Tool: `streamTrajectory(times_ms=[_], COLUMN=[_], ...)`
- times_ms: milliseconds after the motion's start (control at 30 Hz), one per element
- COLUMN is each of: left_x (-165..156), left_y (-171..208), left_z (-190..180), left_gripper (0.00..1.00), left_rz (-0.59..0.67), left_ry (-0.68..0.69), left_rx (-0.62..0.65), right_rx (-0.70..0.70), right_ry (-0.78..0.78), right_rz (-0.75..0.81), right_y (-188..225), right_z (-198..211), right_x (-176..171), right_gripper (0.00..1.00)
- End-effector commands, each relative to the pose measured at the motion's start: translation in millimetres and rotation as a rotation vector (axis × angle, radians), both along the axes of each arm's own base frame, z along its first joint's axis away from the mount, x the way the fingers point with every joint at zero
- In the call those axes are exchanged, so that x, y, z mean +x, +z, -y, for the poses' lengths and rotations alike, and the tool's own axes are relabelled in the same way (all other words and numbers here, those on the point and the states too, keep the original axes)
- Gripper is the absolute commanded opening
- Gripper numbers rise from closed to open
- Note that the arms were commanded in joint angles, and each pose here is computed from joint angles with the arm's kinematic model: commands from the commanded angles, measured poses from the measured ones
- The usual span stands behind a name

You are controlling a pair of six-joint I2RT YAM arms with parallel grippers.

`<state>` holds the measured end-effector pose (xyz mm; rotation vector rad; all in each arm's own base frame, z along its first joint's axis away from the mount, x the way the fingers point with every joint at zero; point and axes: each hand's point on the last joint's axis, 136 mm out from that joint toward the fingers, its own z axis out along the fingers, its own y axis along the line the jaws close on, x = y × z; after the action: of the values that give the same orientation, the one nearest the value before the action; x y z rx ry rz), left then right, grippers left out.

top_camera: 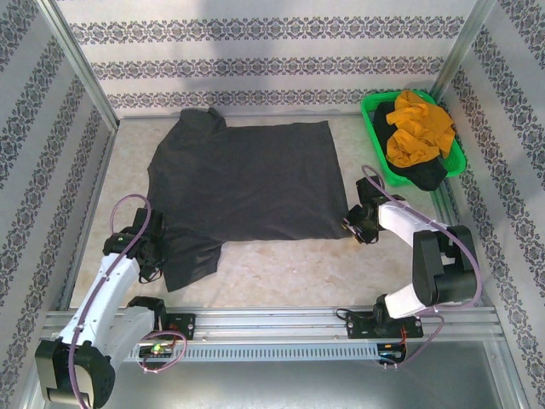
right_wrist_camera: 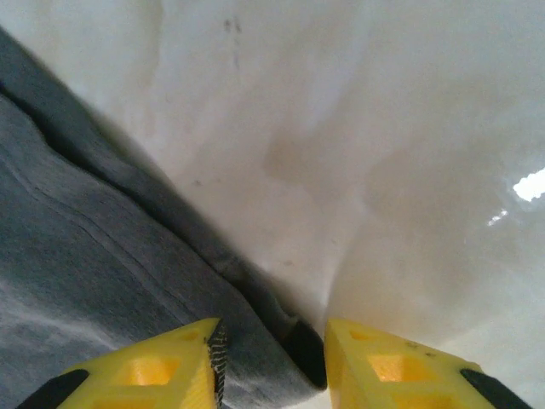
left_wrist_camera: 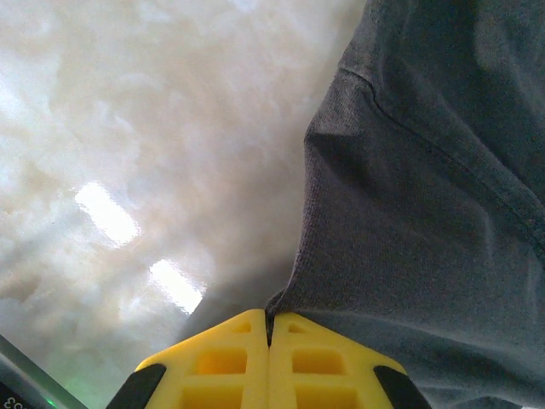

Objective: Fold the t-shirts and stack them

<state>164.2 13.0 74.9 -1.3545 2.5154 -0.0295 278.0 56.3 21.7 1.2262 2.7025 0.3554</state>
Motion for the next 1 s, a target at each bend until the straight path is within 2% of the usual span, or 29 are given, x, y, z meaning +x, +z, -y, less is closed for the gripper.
streamTrajectory(times_ms=[0,133,200,367,500,667,967], left_x=[-3.3,-6.5,-6.9,-4.7,-2.0,-1.8,-0.7], left_y=[4.8,2.9,2.5,3.5,4.2,5.5,3.0], left_z=[-1.3,-2.2,-2.3,-3.6,-3.8,-4.1,-2.7], left_gripper=[0.0,0.0,0.0,0.0,0.0,0.0,0.0], left_rz=[-0.011,-0.011,-0.012,-0.01,-0.012,-0.009,-0.01], left_ry=[0.018,0.023,0.023,0.025,0.022,0.022,0.019], left_rx=[-0.006,-0.005,-0.005,0.001,-0.001,-0.001,-0.01], right_rx=[-0.017,-0.016,-0.014,0.001,-0.017,0.003,0.08], right_ry=[-0.024,-0.042,-0.032,0.026,0.113,0.215,0.217], right_rz=[0.007,0.082,0.089,0.145,0.093,0.113,0.104], right_y=[9.9,18.5,17.4,21.7,13.8,9.8,4.6], right_z=[2.9,8.4,9.3,6.7,5.8,0.6,-6.6], right_x=[-14.7,-21.6,-19.4,9.9,16.4,25.2,22.4], right_gripper=[0.38,0.37,0.33,0.34,0.35,0.38,0.38])
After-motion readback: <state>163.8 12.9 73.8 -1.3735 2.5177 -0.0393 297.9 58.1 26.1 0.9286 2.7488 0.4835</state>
